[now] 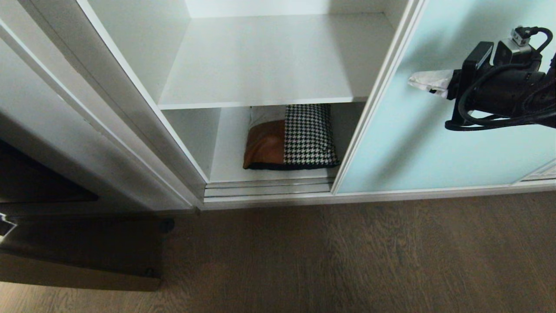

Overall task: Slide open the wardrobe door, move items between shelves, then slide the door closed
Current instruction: Close the door

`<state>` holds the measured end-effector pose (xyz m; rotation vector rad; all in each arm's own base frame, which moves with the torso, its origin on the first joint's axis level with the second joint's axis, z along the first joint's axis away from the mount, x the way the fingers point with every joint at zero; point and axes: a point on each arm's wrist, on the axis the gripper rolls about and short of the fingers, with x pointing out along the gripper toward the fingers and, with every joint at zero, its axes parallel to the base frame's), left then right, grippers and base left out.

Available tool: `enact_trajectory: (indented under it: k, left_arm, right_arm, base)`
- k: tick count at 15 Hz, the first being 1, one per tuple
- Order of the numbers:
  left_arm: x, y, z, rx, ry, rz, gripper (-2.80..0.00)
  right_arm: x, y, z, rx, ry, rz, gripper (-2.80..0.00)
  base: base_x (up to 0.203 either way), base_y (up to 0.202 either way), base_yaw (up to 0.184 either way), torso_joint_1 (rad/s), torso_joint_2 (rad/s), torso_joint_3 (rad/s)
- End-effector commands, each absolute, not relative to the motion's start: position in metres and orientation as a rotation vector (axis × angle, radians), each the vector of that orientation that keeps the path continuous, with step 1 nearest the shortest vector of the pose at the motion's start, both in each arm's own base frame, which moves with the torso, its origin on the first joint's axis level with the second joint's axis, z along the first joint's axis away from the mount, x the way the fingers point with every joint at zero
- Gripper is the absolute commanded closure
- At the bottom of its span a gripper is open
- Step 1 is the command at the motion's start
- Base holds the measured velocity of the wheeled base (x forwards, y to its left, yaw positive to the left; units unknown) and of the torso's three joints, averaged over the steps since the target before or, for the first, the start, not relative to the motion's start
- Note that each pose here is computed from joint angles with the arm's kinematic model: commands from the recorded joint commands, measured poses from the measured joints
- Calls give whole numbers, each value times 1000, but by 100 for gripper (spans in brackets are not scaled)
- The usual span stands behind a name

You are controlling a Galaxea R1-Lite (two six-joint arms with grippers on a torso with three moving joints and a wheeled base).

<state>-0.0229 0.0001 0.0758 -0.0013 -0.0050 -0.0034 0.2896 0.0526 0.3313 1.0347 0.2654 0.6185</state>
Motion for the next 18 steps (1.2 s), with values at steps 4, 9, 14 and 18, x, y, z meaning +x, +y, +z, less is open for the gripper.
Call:
enact_trajectory:
  k: [4, 9, 14, 18]
  left_arm:
    - [-23, 0, 76, -2, -5, -3, 0]
    - [-23, 0, 76, -2, -5, -3, 0]
    - [-23, 0, 76, -2, -6, -3, 0]
    - [-23, 0, 76, -2, -6, -3, 0]
  right_arm:
    - [314, 54, 318, 1059, 261, 539, 0]
    - [325, 59, 317, 1058, 261, 541, 0]
    - [332, 66, 315, 1057, 275, 555, 0]
    - [340, 68, 308, 1058, 290, 548, 0]
  base:
    - [0, 0, 0, 0, 0, 0]
    - [0, 0, 0, 0, 0, 0]
    - [0, 0, 0, 0, 0, 0]
    - [0, 0, 0, 0, 0, 0]
